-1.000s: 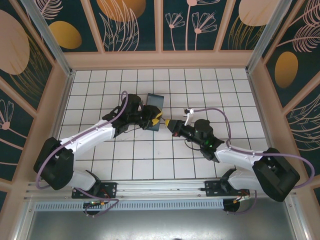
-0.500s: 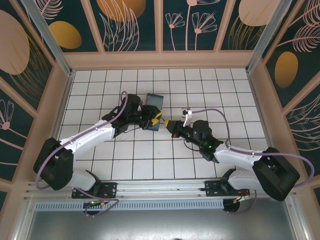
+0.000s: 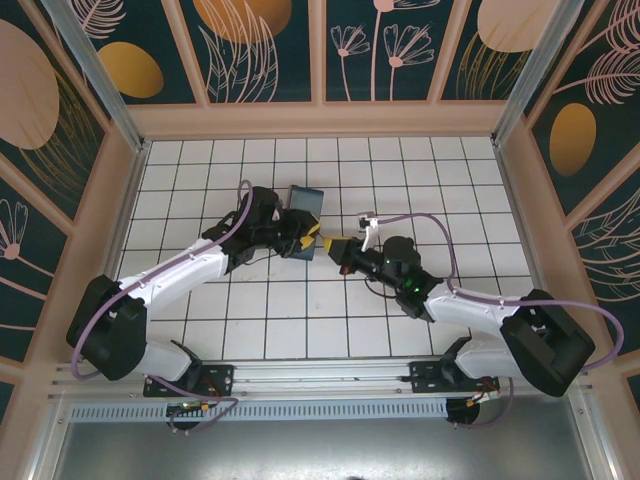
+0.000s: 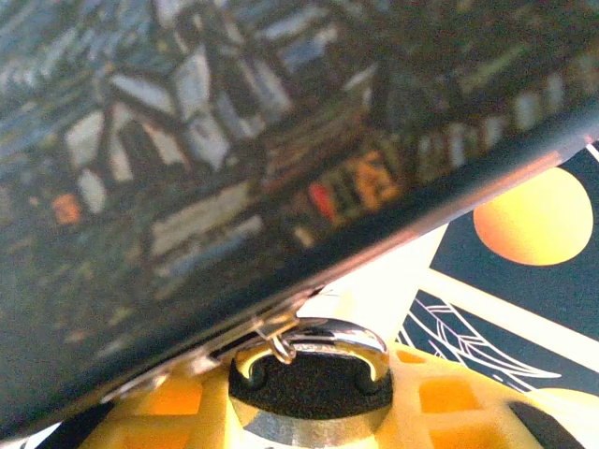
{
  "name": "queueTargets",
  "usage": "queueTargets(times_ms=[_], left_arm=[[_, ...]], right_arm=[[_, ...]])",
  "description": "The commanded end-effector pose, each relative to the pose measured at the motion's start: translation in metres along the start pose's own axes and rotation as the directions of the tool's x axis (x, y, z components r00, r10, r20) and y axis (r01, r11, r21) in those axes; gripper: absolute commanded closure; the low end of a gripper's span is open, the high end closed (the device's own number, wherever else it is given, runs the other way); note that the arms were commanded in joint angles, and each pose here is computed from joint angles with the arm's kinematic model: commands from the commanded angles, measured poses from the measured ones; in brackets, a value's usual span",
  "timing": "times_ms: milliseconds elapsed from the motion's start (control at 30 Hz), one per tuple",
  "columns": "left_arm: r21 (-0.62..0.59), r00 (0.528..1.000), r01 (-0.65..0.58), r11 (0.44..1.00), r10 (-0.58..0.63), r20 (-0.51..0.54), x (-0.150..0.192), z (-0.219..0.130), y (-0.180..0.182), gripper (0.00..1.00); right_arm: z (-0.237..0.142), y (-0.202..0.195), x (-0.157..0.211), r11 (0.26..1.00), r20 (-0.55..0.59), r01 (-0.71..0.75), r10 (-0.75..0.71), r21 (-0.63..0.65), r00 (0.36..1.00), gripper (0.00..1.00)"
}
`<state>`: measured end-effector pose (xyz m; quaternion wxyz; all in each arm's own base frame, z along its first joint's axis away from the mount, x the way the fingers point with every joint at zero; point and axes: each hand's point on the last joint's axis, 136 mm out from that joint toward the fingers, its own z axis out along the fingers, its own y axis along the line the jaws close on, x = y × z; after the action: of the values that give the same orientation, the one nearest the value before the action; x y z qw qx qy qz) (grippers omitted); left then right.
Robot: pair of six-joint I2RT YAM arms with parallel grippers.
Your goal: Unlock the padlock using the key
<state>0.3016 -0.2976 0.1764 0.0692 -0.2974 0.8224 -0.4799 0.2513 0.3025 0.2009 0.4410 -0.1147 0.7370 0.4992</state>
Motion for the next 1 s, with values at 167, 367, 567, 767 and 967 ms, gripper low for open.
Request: queueTargets(times_ms=[167,367,567,767,967], left_arm=[[0.113,0.987,-0.056,0.992,0.072,-0.143,0.037,-0.005,-0.035,0.81],[0.123,0.995,-0.024,0.992,0.036,-0.093,0.027,-0.014,-0.031,0.81],[0.056,0.998,-0.051,0.997,0.052,-0.026,0.004,-0.01,-0.013,0.81],[-0.128,0.976,-0.208,0.97,0.214,0.035,-0.018,0.001,0.002,0.79],[-0.35,0.906,-0.387,0.853,0.423,0.03,-0.044,0.003,-0.002,0.72]], right_arm=[[0.018,0.068,-0.039,0.963,0.049,0.127,-0.119,-0.238,0.992,1.0],[0.004,0.041,-0.026,0.982,0.039,0.044,-0.038,-0.181,0.999,1.0],[-0.025,-0.018,-0.009,0.989,-0.043,-0.136,0.138,0.051,0.989,1.0],[-0.057,-0.063,0.05,0.909,-0.181,-0.315,0.37,0.272,0.911,0.9],[-0.075,-0.084,0.055,0.863,-0.133,-0.371,0.436,0.344,0.89,0.89]])
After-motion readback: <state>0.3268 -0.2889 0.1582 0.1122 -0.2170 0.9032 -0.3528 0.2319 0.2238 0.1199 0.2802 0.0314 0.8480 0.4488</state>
